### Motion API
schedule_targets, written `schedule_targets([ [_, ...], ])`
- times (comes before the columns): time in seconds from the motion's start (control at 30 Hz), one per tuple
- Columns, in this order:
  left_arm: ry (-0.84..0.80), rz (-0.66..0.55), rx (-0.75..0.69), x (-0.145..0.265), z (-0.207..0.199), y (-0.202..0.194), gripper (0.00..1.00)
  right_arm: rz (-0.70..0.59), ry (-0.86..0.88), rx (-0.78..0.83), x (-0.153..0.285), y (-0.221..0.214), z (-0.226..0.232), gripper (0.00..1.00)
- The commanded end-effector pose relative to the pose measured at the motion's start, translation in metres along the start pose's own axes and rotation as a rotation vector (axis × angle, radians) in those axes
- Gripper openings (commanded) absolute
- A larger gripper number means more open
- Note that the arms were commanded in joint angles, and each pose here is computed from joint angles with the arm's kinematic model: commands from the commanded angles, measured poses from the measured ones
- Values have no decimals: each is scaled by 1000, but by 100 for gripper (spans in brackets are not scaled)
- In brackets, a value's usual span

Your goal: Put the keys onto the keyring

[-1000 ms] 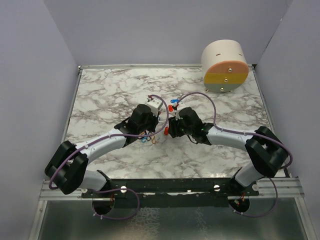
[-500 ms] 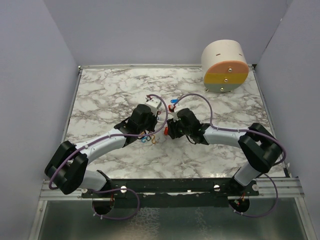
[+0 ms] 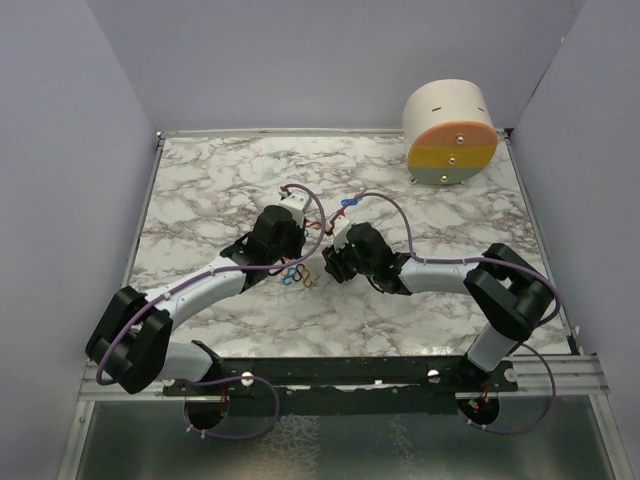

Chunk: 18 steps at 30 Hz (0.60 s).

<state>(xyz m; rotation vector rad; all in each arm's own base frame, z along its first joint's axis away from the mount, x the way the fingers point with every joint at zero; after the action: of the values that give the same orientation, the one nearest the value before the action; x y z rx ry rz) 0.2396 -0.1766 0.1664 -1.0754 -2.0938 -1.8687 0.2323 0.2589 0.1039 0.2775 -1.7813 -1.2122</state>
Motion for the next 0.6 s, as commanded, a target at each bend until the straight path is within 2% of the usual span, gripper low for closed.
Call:
schedule_targets([
  [0.0,6,-25,31,8,7,3,0,-30,34,90,-6,-4,6,43],
  [0.33,-7,-22,42,7,10,2,0,-9,15,142,-12,-9,10,42],
  [0.57,-11,-16,44,6,11,1,0,15,-9,169,-18,-13,12,38],
])
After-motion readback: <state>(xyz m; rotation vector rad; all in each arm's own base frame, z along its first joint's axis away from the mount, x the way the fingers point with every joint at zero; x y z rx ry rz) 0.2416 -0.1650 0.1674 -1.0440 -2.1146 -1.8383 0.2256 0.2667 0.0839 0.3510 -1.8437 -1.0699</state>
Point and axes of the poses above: each gripper's point midway between its finger pads, its own x axis back along the fingers, its own z axis along the line the jaws close on, y = z × x, the point moved 10 cm from there along x, back along the fingers, and after that the axes turned 8 degrees about x, right-handed, at the moved point
